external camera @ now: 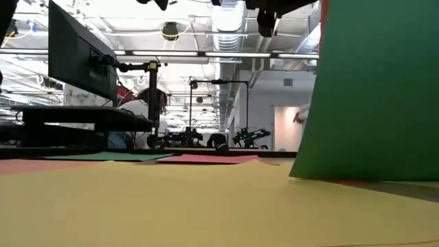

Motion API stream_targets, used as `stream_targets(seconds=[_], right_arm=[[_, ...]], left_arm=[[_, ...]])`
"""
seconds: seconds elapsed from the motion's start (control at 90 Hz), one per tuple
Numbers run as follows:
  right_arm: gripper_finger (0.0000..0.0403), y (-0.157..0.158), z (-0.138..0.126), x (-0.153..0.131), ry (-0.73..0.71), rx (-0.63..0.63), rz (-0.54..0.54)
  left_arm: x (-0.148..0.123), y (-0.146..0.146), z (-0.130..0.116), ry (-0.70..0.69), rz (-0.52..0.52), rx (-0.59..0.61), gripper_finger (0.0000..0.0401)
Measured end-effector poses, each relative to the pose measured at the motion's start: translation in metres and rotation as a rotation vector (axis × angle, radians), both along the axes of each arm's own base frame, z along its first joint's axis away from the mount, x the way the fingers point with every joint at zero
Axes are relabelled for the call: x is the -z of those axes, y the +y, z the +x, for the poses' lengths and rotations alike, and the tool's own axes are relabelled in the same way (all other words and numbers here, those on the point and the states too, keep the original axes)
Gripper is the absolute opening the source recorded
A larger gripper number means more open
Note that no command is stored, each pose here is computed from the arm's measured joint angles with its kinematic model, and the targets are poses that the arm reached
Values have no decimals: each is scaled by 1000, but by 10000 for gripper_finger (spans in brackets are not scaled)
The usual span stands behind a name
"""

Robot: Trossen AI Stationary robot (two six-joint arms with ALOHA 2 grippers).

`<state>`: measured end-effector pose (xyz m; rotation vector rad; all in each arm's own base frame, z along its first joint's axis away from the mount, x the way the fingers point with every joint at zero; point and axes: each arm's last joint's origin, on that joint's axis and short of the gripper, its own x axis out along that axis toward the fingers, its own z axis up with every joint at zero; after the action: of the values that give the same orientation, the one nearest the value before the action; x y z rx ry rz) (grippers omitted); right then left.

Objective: Organize paper
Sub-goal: Stack the orange paper on top of the orange paper

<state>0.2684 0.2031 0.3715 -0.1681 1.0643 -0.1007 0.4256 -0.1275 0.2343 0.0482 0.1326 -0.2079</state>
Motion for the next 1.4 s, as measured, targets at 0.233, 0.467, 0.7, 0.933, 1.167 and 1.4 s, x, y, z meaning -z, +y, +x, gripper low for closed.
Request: stream_targets(seconds=[0.233,0.467,0.7,0.933,1.167,1.4], right_arm=[[0,2,-1,0,21,11,46],[0,6,-4,2,88,29,162],[5,15,-11,2,119,2,199],[54,15,-13,2,116,24,199],[38,7,-9,3,129,54,174],[4,4,-7,3,130,45,162]], left_arm=[[-2,-1,0,-24,20,8,0],[-2,-1,0,-23,19,17,0],[-2,-2,0,-24,16,38,0],[-2,-2,0,-25,15,49,0],[-2,-3,-1,-23,12,75,0],[-1,-5,-1,-15,21,97,31]])
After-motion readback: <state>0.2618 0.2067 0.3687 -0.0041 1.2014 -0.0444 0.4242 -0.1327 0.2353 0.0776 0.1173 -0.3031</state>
